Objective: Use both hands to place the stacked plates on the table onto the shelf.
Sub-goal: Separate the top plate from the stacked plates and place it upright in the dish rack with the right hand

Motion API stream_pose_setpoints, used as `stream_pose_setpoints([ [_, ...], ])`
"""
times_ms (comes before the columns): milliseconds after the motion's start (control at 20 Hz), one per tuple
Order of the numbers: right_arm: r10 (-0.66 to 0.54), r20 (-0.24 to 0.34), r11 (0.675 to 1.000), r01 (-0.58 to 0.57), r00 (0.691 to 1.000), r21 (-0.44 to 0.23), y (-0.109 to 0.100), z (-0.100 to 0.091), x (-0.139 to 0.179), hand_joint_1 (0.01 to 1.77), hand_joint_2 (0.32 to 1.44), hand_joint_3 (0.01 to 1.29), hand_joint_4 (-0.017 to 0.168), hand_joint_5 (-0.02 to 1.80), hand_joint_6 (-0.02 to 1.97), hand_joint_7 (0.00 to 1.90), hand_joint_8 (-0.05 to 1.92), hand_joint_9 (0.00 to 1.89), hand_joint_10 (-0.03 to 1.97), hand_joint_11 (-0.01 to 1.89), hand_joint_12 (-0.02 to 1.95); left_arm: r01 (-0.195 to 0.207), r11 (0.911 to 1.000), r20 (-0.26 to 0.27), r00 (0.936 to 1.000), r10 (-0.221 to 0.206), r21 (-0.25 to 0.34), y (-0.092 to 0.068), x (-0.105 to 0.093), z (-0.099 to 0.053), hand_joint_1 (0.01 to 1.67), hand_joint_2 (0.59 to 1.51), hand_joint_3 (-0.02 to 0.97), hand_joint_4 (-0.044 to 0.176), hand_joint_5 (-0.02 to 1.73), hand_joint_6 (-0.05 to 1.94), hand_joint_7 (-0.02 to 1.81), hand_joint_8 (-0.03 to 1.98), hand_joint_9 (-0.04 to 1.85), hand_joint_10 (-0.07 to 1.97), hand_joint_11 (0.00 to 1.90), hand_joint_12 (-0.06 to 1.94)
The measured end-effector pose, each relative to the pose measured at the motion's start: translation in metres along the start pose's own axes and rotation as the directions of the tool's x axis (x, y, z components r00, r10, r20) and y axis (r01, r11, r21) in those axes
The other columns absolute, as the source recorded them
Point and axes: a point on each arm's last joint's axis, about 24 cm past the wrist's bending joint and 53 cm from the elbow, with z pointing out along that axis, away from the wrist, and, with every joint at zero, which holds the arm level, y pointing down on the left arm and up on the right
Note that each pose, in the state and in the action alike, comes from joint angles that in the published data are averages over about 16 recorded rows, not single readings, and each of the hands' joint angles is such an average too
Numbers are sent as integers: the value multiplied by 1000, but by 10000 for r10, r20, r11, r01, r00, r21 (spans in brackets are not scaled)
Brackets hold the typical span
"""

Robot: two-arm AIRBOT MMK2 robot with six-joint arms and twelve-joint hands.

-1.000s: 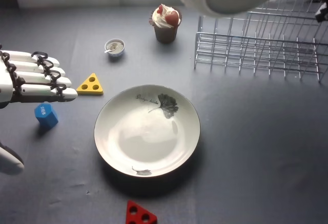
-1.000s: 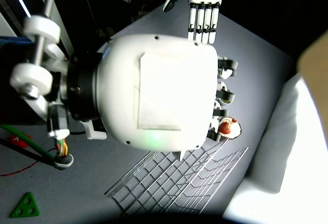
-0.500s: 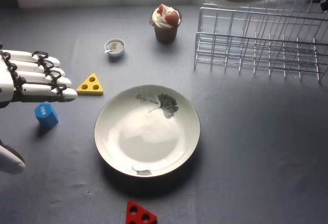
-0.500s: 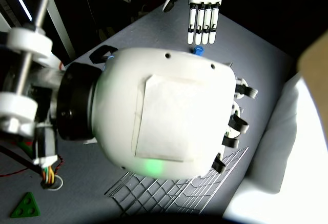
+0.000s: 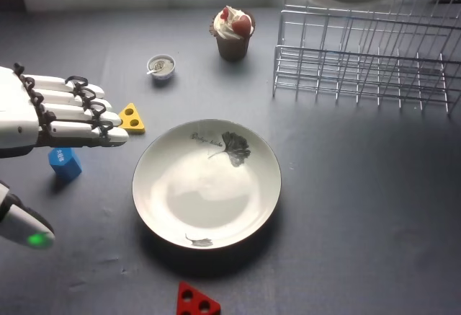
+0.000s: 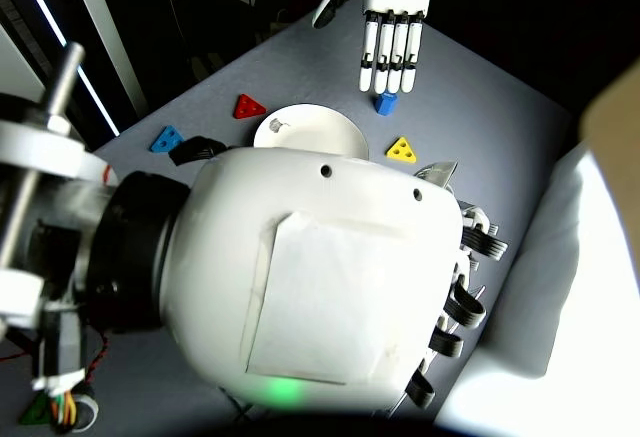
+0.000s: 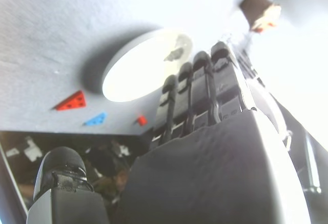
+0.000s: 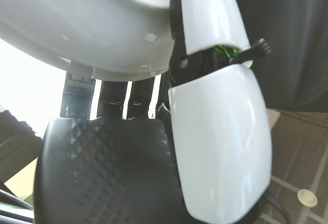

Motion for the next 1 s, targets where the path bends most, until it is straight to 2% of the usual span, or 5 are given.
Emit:
stream_pose_setpoints([
  [550,-129,276,9991,118,9995,404,-19,-1,-15,1486,951,13,-8,868,1032,1003,718,1073,794,975,1368,294,9976,-39,9996,-292,627,-14,6,11,109,948,3,6,65,12,100,11,97,5,78,17],
  [1000,-50,425,9970,16,9991,778,-34,-1,-21,1486,958,13,-8,861,1052,1001,716,1062,811,964,1385,310,9928,-366,9990,-269,1159,-27,19,21,89,939,4,4,89,11,136,12,146,5,125,33],
])
